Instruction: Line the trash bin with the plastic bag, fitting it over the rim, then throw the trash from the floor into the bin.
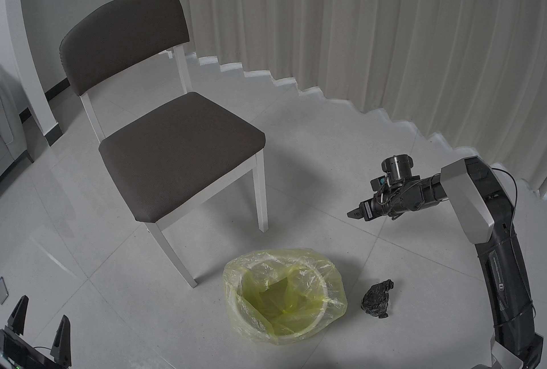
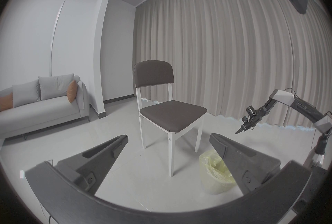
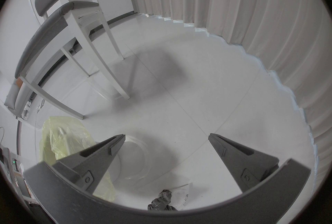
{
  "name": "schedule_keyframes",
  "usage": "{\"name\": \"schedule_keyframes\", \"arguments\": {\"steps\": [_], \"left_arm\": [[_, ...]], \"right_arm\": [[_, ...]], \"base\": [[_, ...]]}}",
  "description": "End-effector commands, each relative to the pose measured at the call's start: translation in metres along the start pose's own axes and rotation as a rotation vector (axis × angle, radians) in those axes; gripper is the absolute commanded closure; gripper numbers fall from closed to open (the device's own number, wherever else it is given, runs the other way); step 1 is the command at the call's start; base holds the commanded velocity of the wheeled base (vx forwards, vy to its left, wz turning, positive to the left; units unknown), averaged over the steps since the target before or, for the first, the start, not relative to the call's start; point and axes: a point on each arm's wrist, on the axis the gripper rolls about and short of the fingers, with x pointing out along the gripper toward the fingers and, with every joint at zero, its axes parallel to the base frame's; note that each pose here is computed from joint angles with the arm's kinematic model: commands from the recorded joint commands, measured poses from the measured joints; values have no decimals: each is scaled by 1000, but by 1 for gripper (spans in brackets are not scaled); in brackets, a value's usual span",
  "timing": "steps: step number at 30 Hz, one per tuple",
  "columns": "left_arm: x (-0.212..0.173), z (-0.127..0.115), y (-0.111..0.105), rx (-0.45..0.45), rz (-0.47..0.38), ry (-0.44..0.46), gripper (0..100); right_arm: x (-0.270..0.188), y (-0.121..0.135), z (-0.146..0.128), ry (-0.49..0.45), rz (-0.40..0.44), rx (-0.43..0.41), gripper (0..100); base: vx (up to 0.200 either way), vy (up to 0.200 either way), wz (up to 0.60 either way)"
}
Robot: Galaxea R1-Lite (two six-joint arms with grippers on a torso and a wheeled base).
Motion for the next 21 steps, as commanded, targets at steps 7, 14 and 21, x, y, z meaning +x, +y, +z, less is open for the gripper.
{"name": "schedule_keyframes", "arguments": {"steps": [7, 14, 21], "left_arm": [[0, -5, 0, 11, 3, 3, 0], [0, -5, 0, 14, 0, 3, 0], [0, -5, 0, 14, 0, 3, 0]], "right_arm": [[0, -12, -2, -3, -16, 18, 0], [1, -24, 0, -18, -33, 28, 0], [16, -32, -14, 8, -42, 33, 0]], "base": [[-200, 0, 0], [-200, 0, 0], [0, 0, 0]]}}
